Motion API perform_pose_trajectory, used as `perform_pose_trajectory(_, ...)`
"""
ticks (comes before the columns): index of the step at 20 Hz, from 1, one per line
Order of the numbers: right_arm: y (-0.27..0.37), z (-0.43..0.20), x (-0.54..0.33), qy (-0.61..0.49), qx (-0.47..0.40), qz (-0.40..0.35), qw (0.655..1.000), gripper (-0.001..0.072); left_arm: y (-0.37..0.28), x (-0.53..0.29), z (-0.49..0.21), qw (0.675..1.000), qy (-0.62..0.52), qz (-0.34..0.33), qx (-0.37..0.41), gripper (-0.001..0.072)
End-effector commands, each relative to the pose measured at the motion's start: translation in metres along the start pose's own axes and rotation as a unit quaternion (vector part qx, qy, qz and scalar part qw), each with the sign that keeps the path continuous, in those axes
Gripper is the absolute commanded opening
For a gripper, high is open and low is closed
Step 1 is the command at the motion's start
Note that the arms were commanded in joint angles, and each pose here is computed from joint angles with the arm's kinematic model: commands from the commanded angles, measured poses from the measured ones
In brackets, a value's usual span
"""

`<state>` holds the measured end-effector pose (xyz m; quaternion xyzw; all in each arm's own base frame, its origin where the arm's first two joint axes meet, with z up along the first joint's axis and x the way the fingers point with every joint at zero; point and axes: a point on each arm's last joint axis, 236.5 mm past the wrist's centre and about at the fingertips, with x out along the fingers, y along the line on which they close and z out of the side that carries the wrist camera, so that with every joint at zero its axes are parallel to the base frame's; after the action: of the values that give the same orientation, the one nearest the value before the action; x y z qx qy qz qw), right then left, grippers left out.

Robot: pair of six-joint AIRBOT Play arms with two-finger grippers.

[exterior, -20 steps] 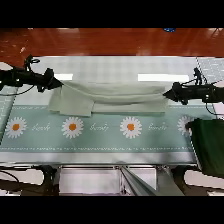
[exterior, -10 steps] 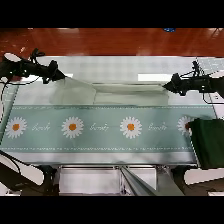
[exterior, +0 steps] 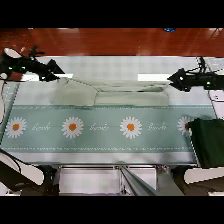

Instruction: Fold the shirts.

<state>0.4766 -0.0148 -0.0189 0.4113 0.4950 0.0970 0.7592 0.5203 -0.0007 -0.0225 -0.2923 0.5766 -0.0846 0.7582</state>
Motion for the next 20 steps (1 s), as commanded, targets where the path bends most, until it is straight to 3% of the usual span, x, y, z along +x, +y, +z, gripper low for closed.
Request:
perform_pose_trajectory(1,-0.014,0.011,-0.072,-0.031,-0.021,-0.043,0.998,0.0415,0.055,-0.087,0.013,0.990,-0.050,0.130,0.000,0.0506)
perform_pose_trajectory(4,-0.053,0.005,-0.095,-0.082,0.008,-0.122,0.989,0.0415,0.040,-0.130,-0.004,0.986,-0.096,0.137,0.018,0.0506)
perform_pose_trajectory(9,-0.067,-0.048,-0.017,-0.019,0.055,-0.104,0.993,0.0416,-0.034,-0.085,-0.093,0.988,-0.120,0.050,0.084,0.0506)
perform_pose_trajectory(13,-0.060,-0.063,0.032,0.021,0.091,-0.065,0.994,0.0418,-0.053,-0.048,-0.148,0.990,-0.074,0.038,0.117,0.0506)
perform_pose_trajectory(17,-0.045,-0.071,0.065,0.054,0.082,-0.050,0.994,0.0416,-0.076,-0.037,-0.153,0.987,-0.077,0.021,0.139,0.0506)
perform_pose_trajectory(18,-0.037,-0.072,0.073,0.060,0.074,-0.046,0.994,0.0400,-0.083,-0.035,-0.151,0.986,-0.084,0.015,0.141,0.0506)
perform_pose_trajectory(19,-0.029,-0.071,0.079,0.064,0.065,-0.044,0.995,0.0328,-0.090,-0.032,-0.152,0.986,-0.086,0.004,0.140,0.0506)
perform_pose_trajectory(20,-0.019,-0.070,0.082,0.066,0.050,-0.040,0.996,0.0134,-0.099,-0.027,-0.156,0.987,-0.080,-0.009,0.138,0.0505)
